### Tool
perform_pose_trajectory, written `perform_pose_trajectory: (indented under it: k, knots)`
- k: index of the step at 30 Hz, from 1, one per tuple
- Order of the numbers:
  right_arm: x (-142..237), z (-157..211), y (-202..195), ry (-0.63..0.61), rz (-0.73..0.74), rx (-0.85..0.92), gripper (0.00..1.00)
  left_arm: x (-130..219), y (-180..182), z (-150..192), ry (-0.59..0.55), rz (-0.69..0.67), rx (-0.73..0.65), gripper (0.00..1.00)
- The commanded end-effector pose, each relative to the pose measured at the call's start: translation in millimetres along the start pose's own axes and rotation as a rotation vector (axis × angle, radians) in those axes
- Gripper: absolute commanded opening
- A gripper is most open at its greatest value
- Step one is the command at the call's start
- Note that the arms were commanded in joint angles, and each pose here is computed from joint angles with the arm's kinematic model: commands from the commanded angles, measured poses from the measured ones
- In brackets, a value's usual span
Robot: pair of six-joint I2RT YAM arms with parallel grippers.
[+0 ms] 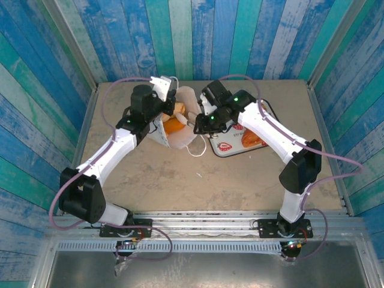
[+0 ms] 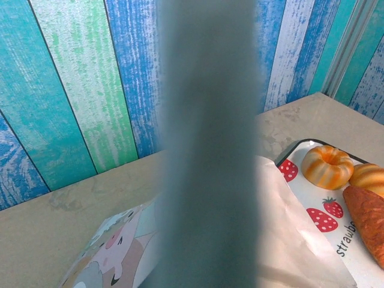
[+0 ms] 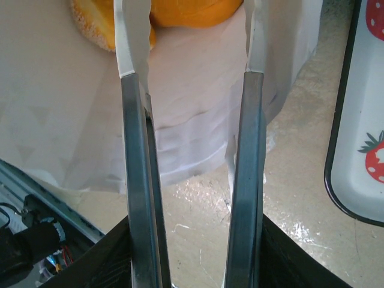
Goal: Take the fake bread out of the paper bag
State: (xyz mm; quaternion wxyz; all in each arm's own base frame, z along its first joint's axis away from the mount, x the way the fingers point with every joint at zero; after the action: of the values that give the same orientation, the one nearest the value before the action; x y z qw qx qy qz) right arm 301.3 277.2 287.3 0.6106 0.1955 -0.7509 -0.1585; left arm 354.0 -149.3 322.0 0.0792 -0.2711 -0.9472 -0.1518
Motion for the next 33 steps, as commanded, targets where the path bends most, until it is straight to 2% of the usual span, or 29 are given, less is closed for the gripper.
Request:
perform_pose_trajectory:
  k: [1, 18, 33]
  knots:
    - [-5, -12, 9, -0.048, -0.032, -0.022, 0.47, -2, -3, -1, -0.028, 0.024, 0.003, 0.00]
    - [-22, -34, 12, -0.099, -0.036, -0.056, 0.50, 0, -7, -2, -0.033, 0.039, 0.001, 0.00]
    - [-35, -44, 6, -0.090, -0.029, -0.080, 0.51, -1, -7, -1, -0.032, 0.045, 0.005, 0.00]
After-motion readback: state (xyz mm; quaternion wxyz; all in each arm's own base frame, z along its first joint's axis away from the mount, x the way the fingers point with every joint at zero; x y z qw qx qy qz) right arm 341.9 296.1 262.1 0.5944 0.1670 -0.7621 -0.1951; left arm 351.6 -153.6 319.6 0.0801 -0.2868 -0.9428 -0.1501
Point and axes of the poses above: each hand's point on the last joint's axis, 136 mm out from that joint toward the fingers, its own x axis back along the fingers, its own y axis along the line the jaws close on, z = x × y, the point moved 9 cm from there along x, back along the fingers, and after that the axes turned 14 degrees about -x, right-handed, at the moved point
